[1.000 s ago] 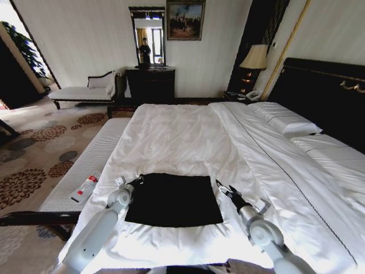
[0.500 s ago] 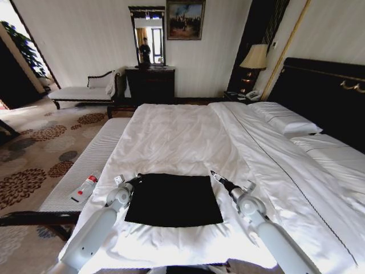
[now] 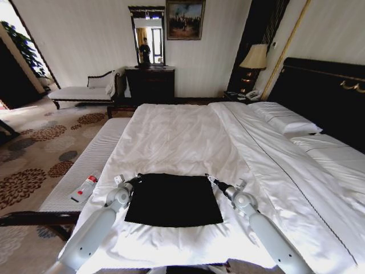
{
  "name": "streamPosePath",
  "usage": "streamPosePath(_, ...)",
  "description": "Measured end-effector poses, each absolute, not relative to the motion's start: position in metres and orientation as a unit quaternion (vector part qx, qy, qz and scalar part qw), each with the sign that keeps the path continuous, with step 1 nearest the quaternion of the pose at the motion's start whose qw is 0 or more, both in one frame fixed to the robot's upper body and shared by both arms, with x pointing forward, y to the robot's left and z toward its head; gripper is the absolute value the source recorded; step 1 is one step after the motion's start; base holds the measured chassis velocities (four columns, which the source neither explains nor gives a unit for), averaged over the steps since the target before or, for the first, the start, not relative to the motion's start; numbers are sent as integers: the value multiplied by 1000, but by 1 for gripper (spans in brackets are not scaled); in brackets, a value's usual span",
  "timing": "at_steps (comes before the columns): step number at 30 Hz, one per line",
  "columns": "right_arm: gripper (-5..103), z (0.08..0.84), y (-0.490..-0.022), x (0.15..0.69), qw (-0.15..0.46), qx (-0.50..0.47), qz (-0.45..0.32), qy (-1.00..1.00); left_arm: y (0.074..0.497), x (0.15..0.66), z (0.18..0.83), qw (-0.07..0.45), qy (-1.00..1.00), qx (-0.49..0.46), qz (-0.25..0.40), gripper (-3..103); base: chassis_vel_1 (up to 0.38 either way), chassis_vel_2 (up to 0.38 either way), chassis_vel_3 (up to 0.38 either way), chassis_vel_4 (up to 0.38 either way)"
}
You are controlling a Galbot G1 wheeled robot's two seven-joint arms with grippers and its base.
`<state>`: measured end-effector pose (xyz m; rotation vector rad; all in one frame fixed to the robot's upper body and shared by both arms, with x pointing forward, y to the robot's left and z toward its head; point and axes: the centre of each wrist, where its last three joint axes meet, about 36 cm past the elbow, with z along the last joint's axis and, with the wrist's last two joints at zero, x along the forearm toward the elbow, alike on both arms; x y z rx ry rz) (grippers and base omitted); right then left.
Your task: Fold the clothes on the bed.
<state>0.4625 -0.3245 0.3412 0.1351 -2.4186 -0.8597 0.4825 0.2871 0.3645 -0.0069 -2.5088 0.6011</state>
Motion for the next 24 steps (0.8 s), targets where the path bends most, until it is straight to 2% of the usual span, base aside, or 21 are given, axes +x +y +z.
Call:
streamPosePath(3,101,338,-326,464,285,50,-320,-902,288,483,365,277,-934,-2,225,0,0,0,0,0)
streamPosePath(7,81,330,-327,463,290,59,-307,-904,289,483,366,277,-935,-1,222,0,0,0,0,0)
streamPosePath(9,81,330,-327,463,291,60,-306,-904,289,483,365,277,-935,0,221,0,0,0,0,0)
streamPosePath(13,59,325,-325,466,297,65,-303,-903,289,481,363,280,-935,0,218,0,0,0,0,0)
streamPosePath(15,59,324,-324,466,297,66,-303,-903,289,481,363,280,-935,0,218,0,0,0,0,0)
streamPosePath(19,37,324,-318,470,297,72,-298,-904,290,482,364,278,-936,0,217,0,0,0,0,0)
streamPosePath(21,37,325,-317,470,297,73,-297,-905,290,482,365,277,-936,0,218,0,0,0,0,0)
streamPosePath(23,25,325,-317,471,296,73,-297,-905,290,483,365,276,-936,0,219,0,0,0,0,0)
streamPosePath(24,25,325,-317,471,296,73,-296,-905,291,483,366,276,-936,0,219,0,0,0,0,0)
